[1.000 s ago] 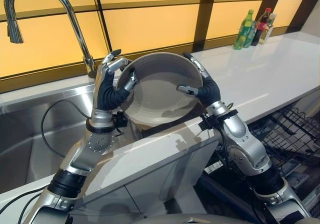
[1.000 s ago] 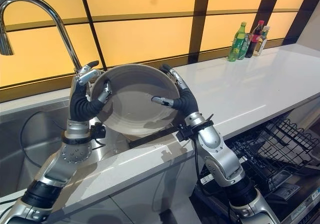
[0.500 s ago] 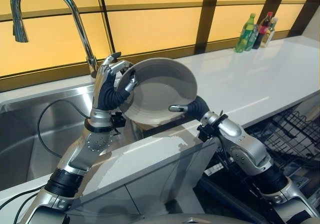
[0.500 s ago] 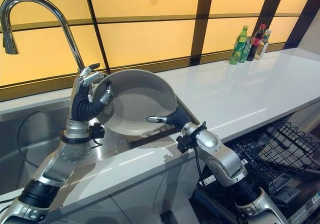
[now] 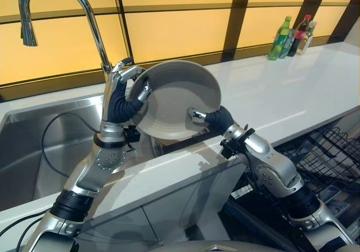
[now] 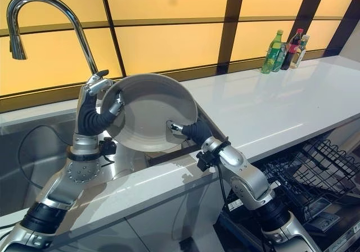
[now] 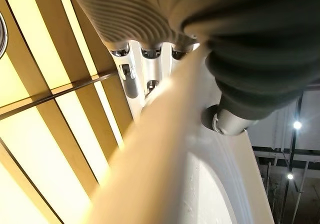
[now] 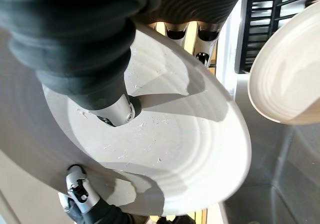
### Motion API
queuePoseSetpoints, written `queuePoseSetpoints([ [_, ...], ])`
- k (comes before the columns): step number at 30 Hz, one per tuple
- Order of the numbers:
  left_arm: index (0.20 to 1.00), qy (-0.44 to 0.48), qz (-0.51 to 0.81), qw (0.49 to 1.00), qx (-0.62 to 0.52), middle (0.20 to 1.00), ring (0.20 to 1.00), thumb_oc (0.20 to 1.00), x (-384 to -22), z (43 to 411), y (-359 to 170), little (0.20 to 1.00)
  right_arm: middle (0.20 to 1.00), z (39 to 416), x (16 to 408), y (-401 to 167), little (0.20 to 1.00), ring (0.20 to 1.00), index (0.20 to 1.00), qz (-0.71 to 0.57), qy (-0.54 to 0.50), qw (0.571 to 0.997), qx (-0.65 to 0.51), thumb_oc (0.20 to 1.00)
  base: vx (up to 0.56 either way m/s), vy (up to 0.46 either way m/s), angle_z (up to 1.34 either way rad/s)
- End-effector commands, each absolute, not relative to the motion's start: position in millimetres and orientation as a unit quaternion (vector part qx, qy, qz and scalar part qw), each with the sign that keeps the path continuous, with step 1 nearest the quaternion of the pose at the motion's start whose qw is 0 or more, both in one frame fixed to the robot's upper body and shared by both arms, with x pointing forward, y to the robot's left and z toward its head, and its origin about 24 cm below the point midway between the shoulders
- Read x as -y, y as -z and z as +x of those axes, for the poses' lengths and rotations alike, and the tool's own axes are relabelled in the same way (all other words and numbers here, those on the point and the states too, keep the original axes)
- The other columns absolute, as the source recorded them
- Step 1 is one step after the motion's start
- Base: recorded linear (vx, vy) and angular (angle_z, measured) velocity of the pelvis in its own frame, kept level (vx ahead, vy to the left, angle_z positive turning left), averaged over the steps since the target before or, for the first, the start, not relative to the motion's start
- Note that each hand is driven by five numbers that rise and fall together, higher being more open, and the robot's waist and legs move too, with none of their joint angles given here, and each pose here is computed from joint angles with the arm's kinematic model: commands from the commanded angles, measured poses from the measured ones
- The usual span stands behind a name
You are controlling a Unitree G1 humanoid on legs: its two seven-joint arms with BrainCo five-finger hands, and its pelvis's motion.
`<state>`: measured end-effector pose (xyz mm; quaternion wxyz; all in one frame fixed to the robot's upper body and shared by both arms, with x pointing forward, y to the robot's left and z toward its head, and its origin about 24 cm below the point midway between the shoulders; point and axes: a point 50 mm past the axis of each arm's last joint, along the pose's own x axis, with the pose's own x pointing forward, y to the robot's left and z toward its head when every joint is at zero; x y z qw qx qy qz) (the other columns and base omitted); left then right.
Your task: Pick up plates and place into dishwasher.
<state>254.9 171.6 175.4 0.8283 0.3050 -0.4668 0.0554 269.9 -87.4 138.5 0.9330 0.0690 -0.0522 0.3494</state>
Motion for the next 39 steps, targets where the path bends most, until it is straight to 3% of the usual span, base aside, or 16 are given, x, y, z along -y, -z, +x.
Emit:
queuePoseSetpoints([
  [1, 0.200, -0.052, 0.263, 0.814, 0.515, 0.200, 0.200, 0.200, -159, 265, -196, 0.200, 0.200, 262, 63, -181, 0.200, 0.200, 0.200, 0.124, -0.395, 0.898, 0.150, 0.200, 0.00, 0.000, 0.00],
  [12, 0.200, -0.052, 0.203, 0.861, 0.463, 0.200, 0.200, 0.200, -165, 272, -192, 0.200, 0.200, 264, 68, -187, 0.200, 0.200, 0.200, 0.128, -0.370, 0.904, 0.172, 0.200, -0.02, 0.009, 0.00],
  [13, 0.551, -0.052, 0.193, 0.869, 0.452, 0.551, 0.551, 0.551, -166, 273, -190, 0.551, 0.200, 265, 69, -188, 0.200, 0.200, 0.200, 0.130, -0.365, 0.905, 0.175, 0.200, 0.00, 0.000, 0.00],
  [14, 1.000, -0.054, 0.180, 0.876, 0.444, 1.000, 1.000, 1.000, -167, 274, -188, 1.000, 0.200, 265, 71, -189, 0.200, 0.200, 0.200, 0.130, -0.359, 0.907, 0.180, 0.200, 0.00, 0.000, 0.00],
  [31, 1.000, -0.169, 0.099, 0.881, 0.430, 1.000, 1.000, 1.000, -202, 270, -200, 1.000, 0.200, 274, 100, -194, 0.200, 0.200, 0.200, 0.102, -0.277, 0.934, 0.200, 0.200, 0.00, 0.001, 0.00],
  [39, 1.000, -0.213, 0.075, 0.875, 0.428, 1.000, 1.000, 1.000, -223, 263, -200, 1.000, 0.200, 281, 136, -200, 0.200, 0.200, 0.200, 0.026, -0.147, 0.959, 0.241, 0.200, 0.00, 0.018, 0.00],
])
